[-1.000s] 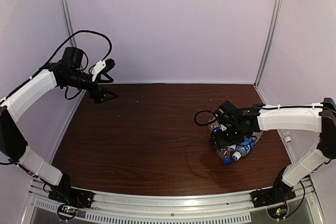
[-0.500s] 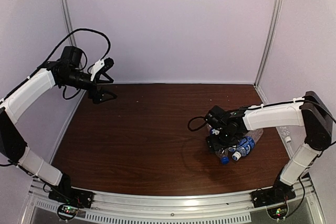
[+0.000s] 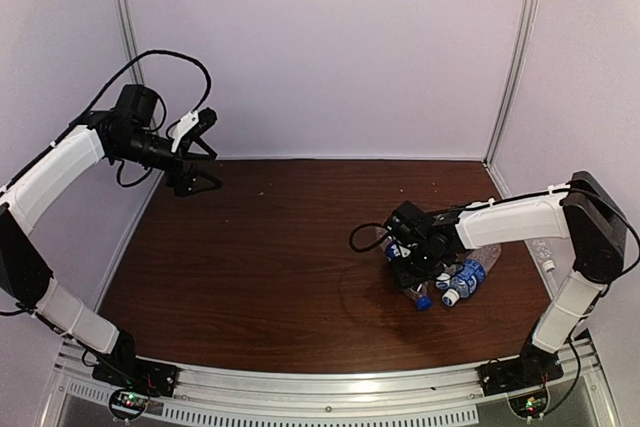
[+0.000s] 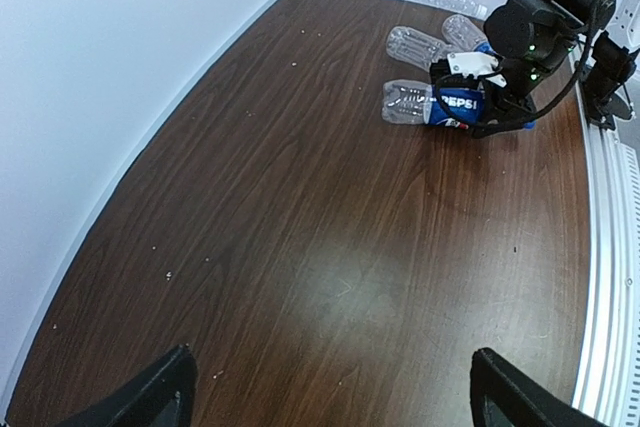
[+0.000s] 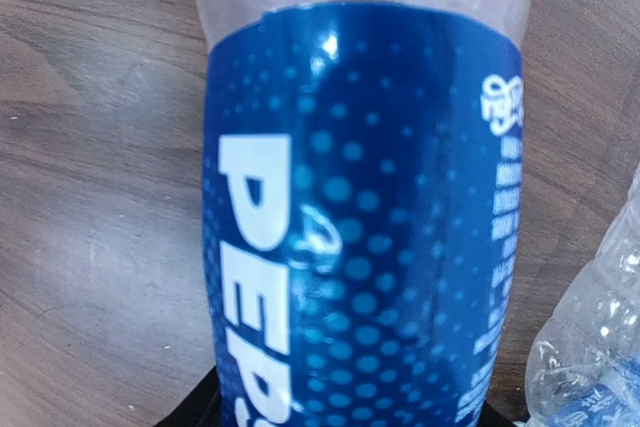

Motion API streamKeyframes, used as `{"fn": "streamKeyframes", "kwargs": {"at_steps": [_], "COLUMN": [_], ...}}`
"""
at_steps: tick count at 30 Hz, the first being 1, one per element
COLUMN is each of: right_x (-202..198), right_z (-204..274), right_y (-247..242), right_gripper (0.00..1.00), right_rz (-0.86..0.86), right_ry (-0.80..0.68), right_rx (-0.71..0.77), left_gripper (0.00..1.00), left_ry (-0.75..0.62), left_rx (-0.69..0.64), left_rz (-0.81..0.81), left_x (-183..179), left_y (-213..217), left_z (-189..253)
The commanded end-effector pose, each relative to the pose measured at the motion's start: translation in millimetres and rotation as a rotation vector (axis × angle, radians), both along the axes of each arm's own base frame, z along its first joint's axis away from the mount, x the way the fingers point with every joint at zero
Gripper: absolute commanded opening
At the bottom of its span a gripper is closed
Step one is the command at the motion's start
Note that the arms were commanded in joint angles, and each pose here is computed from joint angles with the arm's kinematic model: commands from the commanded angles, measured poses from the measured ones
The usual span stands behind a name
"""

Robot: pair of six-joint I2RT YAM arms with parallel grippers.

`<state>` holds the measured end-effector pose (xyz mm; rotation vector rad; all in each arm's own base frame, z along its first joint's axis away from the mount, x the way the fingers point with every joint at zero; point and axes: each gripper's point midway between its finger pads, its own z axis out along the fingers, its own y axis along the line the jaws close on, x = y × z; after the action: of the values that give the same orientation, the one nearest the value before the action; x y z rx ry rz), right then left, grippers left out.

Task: Unscrew the bottle caps

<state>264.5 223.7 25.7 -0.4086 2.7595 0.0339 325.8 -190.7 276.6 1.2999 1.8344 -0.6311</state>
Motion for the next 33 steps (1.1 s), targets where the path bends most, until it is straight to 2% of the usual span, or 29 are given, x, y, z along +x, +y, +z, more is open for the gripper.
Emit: {"fn": "streamKeyframes", "kwargs": {"at_steps": [1,6,12,14,19,23,27,30,33], "right_x": [11.3,12.4,13.4,13.1,0.5,-12.5,-29.7,-45.0,-58.5], "right_z": [41.6,75.1,105.0,116.6,150.4,171.0,186.9,192.8,196.5], "right_y": [32.0,59.8,95.8,108.8,142.2,159.8,181.4,198.0,209.9], "right_gripper": [0.54,0.54,0.5,0.49,0.46,0.45,0.44,0.44,0.44], "right_rz": [0.085,0.166,0.253,0.282,0.368,0.418,0.465,0.503,0.549], "right_ry": [-0.068,-0.077,-0.06,-0.055,-0.005,0.032,0.05,0.072,0.085], "right_rx": [0.135,0.258,0.401,0.458,0.642,0.739,0.812,0.843,0.852], "left_gripper": [0.97,0.97,0.97,0.98,0.97,0.97,0.97,0.97,0.97], "left_ry": [-0.013,-0.129,-0.465,-0.633,-1.195,-1.531,-1.634,-1.654,-1.635], "left_rx": [0.028,0.166,0.382,0.456,0.711,0.722,0.659,0.629,0.661], "left_rz": [-0.022,-0.014,-0.106,-0.167,-0.512,-0.728,-0.792,-0.746,-0.654], "left_x": [-2.5,-5.6,-12.4,-16.7,-66.6,-93.4,-103.2,-102.0,-87.9], "left_y": [-1.3,16.3,26.3,5.6,-73.6,-112.1,-140.4,-158.6,-162.1], "left_z": [17.0,28.1,65.7,74.4,54.5,24.5,6.5,7.3,10.5]}}
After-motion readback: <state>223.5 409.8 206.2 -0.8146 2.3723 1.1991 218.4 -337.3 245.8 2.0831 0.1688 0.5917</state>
